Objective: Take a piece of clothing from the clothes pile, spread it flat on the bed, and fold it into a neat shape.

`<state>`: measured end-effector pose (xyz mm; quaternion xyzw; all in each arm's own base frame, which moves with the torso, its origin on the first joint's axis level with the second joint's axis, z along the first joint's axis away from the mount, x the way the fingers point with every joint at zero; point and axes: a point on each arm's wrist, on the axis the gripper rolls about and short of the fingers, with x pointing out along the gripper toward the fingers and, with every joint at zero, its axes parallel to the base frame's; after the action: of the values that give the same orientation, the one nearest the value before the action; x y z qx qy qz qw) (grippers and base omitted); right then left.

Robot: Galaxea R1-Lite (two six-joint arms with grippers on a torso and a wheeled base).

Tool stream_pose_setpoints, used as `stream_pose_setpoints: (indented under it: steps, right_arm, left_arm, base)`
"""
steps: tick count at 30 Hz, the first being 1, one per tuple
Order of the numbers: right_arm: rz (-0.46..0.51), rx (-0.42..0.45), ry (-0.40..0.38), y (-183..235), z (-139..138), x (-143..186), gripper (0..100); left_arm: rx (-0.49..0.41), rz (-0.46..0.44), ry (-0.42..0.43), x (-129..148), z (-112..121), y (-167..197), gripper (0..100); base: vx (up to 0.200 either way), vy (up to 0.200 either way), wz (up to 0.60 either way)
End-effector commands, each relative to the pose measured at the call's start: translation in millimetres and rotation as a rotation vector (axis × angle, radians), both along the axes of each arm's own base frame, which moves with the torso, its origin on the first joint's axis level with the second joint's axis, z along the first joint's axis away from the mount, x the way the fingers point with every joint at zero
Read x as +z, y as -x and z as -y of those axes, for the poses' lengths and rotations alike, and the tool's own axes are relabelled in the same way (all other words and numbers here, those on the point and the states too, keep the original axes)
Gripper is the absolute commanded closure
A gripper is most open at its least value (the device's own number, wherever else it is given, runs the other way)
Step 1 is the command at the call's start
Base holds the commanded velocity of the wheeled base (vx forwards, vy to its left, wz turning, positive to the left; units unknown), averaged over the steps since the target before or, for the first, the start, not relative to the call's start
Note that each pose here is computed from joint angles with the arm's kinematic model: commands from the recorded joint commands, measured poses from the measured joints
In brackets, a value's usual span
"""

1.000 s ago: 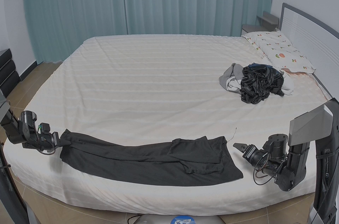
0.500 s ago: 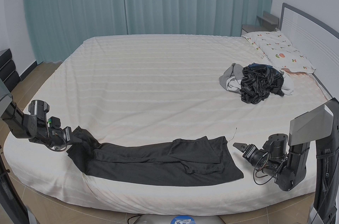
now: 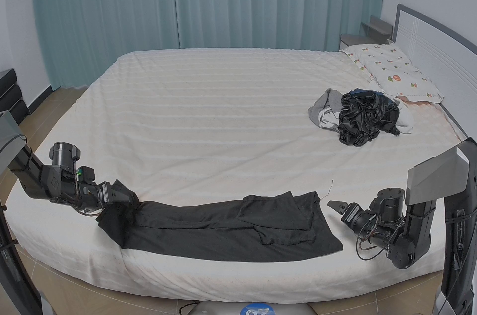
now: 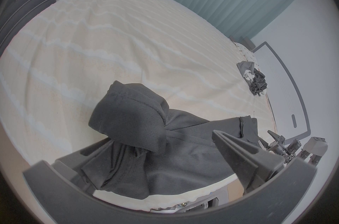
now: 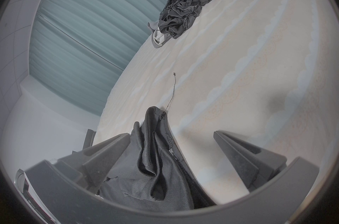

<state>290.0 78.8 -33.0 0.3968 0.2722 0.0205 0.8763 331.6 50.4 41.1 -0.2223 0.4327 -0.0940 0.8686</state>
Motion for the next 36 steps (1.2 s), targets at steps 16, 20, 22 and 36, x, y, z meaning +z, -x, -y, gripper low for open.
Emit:
stream_pose_setpoints:
  steps: [16,20,22,36]
  right_arm:
    - [0.009,0.003,0.0,0,-1,0,0]
    - [0.009,0.003,0.001,0,-1,0,0]
    - [0.009,0.003,0.001,0,-1,0,0]
    - [0.012,0.001,0.002,0,-1,1,0]
  left_arm:
    - [0.042,0.018,-0.089,-24,3,-7,0]
    - [0.051,0.03,-0.114,-22,6,-6,100]
    - [0.059,0.023,-0.128,-22,7,-4,100]
    - [0.056,0.072,-0.148,1,15,9,100]
  base:
    - [0.0,0.0,0.0]
    - [0.0,0.0,0.0]
    - [0.0,0.0,0.0]
    - [0.0,0.0,0.0]
